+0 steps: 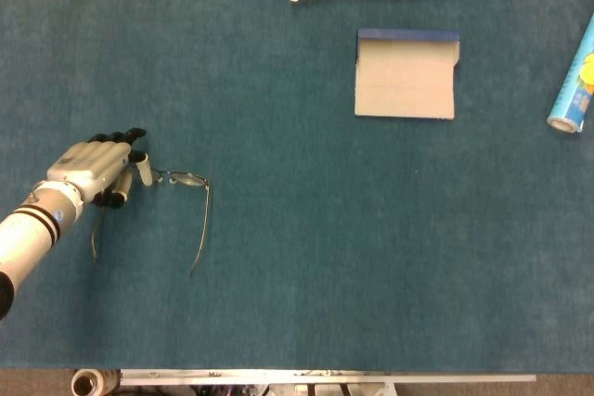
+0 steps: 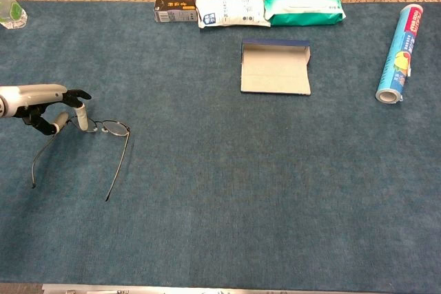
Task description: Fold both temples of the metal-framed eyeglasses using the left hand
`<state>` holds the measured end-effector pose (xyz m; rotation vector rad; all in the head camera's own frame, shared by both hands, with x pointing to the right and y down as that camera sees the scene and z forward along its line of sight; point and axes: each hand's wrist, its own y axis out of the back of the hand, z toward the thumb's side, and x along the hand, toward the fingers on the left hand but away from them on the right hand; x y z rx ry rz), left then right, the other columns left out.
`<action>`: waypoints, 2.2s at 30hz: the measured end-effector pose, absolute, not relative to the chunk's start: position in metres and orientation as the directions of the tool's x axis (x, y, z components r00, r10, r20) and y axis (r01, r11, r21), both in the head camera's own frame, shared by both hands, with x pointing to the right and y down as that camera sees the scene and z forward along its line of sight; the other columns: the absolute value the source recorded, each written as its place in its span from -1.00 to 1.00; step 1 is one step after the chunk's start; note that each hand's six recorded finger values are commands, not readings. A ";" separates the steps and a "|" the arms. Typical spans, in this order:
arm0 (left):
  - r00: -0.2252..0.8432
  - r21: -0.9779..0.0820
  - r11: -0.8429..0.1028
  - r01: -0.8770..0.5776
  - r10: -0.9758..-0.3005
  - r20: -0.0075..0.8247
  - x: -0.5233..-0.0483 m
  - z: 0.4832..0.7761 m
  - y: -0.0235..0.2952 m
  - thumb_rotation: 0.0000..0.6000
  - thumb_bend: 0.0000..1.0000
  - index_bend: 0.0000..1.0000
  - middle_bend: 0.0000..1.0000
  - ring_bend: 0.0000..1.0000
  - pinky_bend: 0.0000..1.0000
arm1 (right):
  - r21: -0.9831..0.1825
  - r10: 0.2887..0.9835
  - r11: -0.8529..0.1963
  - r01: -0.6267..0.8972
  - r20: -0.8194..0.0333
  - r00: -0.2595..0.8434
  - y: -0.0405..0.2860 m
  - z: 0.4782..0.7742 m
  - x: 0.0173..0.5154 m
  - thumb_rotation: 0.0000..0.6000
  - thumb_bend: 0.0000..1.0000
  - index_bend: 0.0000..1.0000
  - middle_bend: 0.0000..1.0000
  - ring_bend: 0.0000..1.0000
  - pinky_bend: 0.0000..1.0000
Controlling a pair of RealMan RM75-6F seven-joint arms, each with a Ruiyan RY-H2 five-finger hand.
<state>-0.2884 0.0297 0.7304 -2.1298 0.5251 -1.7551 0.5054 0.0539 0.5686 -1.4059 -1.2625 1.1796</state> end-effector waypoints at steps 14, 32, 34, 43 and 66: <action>0.176 -0.470 -0.882 -0.045 -0.470 0.865 -0.282 0.739 0.024 1.00 0.58 -0.23 -1.00 -1.00 -0.97 | -0.983 0.995 -0.096 0.156 -0.093 0.031 0.054 0.569 0.505 1.00 -0.68 0.21 0.09 -0.07 0.03; 0.230 -0.511 -0.859 -0.014 -0.500 0.835 -0.255 0.735 0.010 1.00 0.58 -0.24 -1.00 -1.00 -0.97 | -0.982 0.995 -0.095 0.162 -0.091 0.032 0.054 0.568 0.506 1.00 -0.68 0.21 0.09 -0.07 0.03; 0.242 -0.524 -0.852 -0.014 -0.511 0.825 -0.252 0.732 0.010 1.00 0.59 -0.25 -1.00 -1.00 -0.97 | -0.982 0.996 -0.093 0.162 -0.089 0.033 0.054 0.567 0.505 1.00 -0.68 0.22 0.09 -0.07 0.03; 0.288 -0.600 -0.799 -0.053 -0.587 0.757 -0.244 0.707 0.010 1.00 0.58 -0.24 -1.00 -1.00 -0.97 | -0.983 0.996 -0.092 0.162 -0.087 0.036 0.055 0.566 0.505 1.00 -0.68 0.21 0.09 -0.07 0.03; 0.057 -0.882 -0.462 -0.090 -0.887 0.459 -0.317 0.600 0.023 1.00 -0.13 -1.00 -1.00 -1.00 -0.97 | -0.983 0.997 -0.068 0.171 -0.060 0.050 0.059 0.558 0.501 1.00 -0.68 0.21 0.09 -0.07 0.03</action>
